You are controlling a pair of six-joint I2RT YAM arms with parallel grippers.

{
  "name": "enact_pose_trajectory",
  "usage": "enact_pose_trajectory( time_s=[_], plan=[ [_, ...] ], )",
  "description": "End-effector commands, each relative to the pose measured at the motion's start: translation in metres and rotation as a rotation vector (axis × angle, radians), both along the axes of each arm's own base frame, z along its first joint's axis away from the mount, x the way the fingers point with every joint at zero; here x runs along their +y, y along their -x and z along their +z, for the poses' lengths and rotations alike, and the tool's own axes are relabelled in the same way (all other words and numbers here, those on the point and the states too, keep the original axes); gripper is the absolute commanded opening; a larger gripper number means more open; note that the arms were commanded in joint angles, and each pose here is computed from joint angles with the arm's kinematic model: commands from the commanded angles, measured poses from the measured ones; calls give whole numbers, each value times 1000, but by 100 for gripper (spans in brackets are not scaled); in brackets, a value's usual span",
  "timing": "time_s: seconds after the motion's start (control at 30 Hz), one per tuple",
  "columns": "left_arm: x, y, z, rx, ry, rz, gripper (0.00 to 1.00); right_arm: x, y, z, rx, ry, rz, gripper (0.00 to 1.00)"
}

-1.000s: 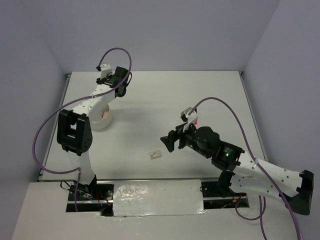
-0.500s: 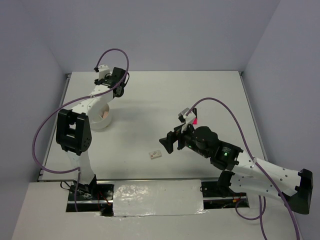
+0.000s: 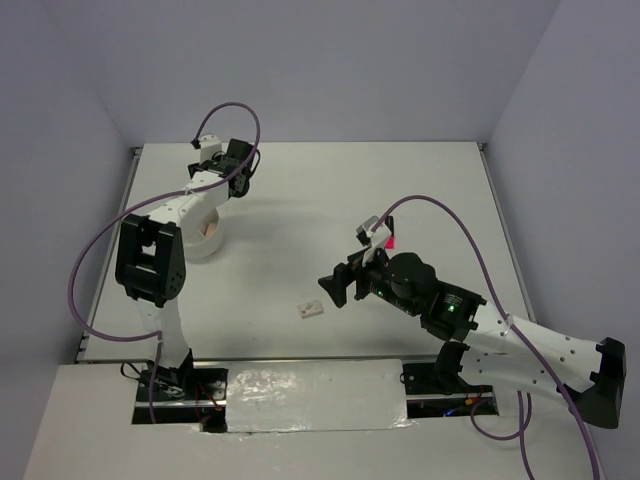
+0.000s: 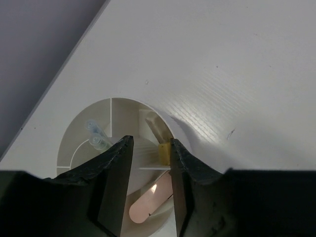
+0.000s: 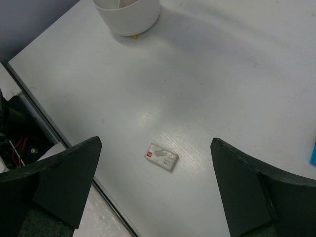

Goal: Sort the stationery into containers
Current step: Place the stationery in the storage box, then pick up the stationery from the center of the board.

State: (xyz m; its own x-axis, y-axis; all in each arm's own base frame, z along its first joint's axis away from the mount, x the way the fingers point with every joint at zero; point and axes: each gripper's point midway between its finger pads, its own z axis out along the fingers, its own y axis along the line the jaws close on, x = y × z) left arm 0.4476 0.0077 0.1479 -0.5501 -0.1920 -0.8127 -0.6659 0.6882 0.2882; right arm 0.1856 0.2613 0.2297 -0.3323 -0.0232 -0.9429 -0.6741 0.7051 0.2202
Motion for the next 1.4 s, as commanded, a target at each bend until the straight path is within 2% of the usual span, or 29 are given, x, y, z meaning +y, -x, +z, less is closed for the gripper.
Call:
enact_pose_trajectory(
  time_s=[0.0,0.03,0.17,0.27,0.3,0.4,0.5,0.6,0.67,0.73,0.77,0.8,0.87,1.07,1.17,1.27,1.33,1.37],
  plan=[
    [6,1,6,-17,-14,13,49,1,1,4,-20,-12,11,100],
    [6,1,8,-20,-13,15,52,1,2,5,-20,-14,12,100],
    [2,-2,14,-27,7,-8,55,1,2,4,-20,-10,13,100],
    [-16,-9,23,-58,83,-87,55,2,0,-1,-10,1,4,100],
    [-39,-19,28,-94,143,-164,56,3,-1,-3,-4,7,1,100],
    [-81,-24,51,-127,198,-302,71,6,-8,-18,43,51,-38,100],
    [-111,-29,95,-187,238,-396,80,8,-15,-39,124,114,-93,100],
    [-127,-20,124,-227,312,-491,86,13,-15,-51,186,122,-115,100],
    [-129,-1,153,-279,353,-543,92,12,-16,-54,199,119,-136,100],
    [-139,19,152,-272,410,-635,95,10,-18,-57,226,110,-173,100],
    [-137,40,177,-338,436,-684,99,8,-18,-62,241,124,-187,100],
    [-143,54,156,-309,471,-738,99,8,-19,-67,268,133,-211,100],
    [-131,93,157,-335,492,-772,99,9,-18,-78,302,168,-221,100],
    [-81,183,154,-331,389,-806,99,31,-5,-99,373,184,-152,100],
    [-79,208,147,-379,371,-895,99,31,-5,-112,359,273,-127,100],
    [-75,222,127,-411,396,-882,99,23,-12,-116,303,396,-102,100],
    [-75,222,117,-438,418,-867,99,26,-11,-107,245,484,-1,99],
    [-75,222,110,-441,424,-862,99,36,5,-111,260,504,140,99]
  ],
)
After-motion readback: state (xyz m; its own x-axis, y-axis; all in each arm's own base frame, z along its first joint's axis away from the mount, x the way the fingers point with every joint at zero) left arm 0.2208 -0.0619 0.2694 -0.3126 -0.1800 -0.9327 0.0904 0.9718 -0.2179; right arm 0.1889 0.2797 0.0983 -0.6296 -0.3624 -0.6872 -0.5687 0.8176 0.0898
